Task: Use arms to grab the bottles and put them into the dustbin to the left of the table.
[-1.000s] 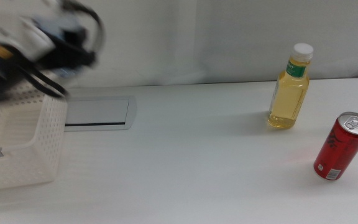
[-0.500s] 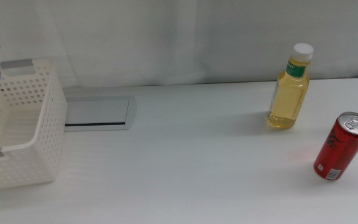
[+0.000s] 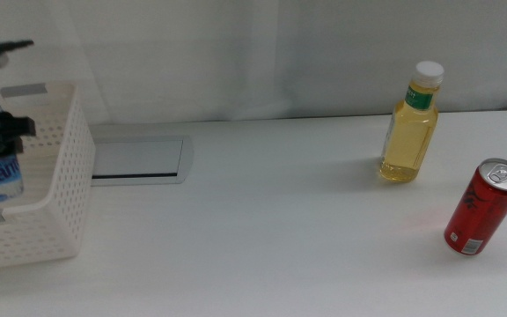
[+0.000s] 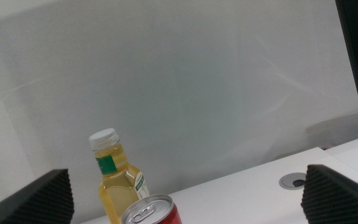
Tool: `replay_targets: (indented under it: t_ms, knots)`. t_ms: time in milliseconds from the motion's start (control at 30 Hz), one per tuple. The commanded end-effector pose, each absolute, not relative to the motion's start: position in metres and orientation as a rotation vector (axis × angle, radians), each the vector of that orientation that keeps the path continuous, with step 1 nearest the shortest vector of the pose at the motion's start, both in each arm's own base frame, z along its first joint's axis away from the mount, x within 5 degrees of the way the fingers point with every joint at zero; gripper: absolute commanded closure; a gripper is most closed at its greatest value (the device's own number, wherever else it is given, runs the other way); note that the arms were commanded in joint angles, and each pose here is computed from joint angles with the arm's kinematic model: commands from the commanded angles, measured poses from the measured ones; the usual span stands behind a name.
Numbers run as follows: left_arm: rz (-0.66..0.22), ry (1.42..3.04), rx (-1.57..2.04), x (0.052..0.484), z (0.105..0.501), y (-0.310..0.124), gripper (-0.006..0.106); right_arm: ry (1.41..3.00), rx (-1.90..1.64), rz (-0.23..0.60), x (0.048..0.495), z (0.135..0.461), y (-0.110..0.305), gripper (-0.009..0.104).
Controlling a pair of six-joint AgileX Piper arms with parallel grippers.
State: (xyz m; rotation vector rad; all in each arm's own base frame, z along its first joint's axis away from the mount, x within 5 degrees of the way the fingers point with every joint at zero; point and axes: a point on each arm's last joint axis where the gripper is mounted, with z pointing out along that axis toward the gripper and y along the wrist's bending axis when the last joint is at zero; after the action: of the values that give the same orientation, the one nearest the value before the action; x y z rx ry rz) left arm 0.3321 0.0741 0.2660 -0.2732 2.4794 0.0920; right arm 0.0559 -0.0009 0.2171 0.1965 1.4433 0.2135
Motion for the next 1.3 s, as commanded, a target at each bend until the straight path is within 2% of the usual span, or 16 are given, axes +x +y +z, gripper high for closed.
replay_targets:
  t_ms: [0, 267, 367, 467, 567, 667, 733, 767, 933, 1033, 1267]
  knots:
    - [0.07, 2.445, -0.302, 0.345, 0.258, 0.076, 0.103, 1.448, 0.198, 0.203, 0.055, 0.206, -0.001, -0.008]
    - [0.05, 2.535, -0.327, 0.364, 0.208, 0.08, 0.103, 1.448, 0.198, 0.203, 0.055, 0.206, -0.001, -0.008]
    - [0.048, 2.55, -0.33, 0.366, 0.2, 0.08, 0.103, 1.448, 0.198, 0.203, 0.055, 0.206, -0.001, -0.008]
    - [0.049, 2.547, -0.33, 0.367, 0.198, 0.081, 0.097, 1.448, 0.198, 0.203, 0.055, 0.206, -0.001, -0.008]
    - [0.051, 2.531, -0.328, 0.368, 0.199, 0.081, 0.077, 1.448, 0.198, 0.203, 0.055, 0.206, -0.001, -0.008]
    - [0.053, 2.514, -0.326, 0.37, 0.2, 0.081, 0.041, 1.448, 0.198, 0.203, 0.055, 0.206, -0.001, -0.008]
    - [0.055, 2.505, -0.325, 0.37, 0.2, 0.081, 0.012, 1.448, 0.198, 0.203, 0.055, 0.206, -0.001, -0.008]
    - [0.054, 2.505, -0.327, 0.37, 0.2, 0.081, 0.008, 1.448, 0.198, 0.203, 0.055, 0.206, -0.001, -0.008]
    - [0.054, 2.501, -0.326, 0.371, 0.203, 0.081, 0.007, 1.448, 0.198, 0.203, 0.055, 0.206, -0.001, -0.008]
    - [0.059, 2.453, -0.319, 0.372, 0.219, 0.082, 0.007, 1.448, 0.198, 0.203, 0.055, 0.206, -0.001, -0.008]
    - [0.074, 2.288, -0.295, 0.37, 0.288, 0.081, 0.01, 1.448, 0.198, 0.203, 0.055, 0.206, -0.001, -0.008]
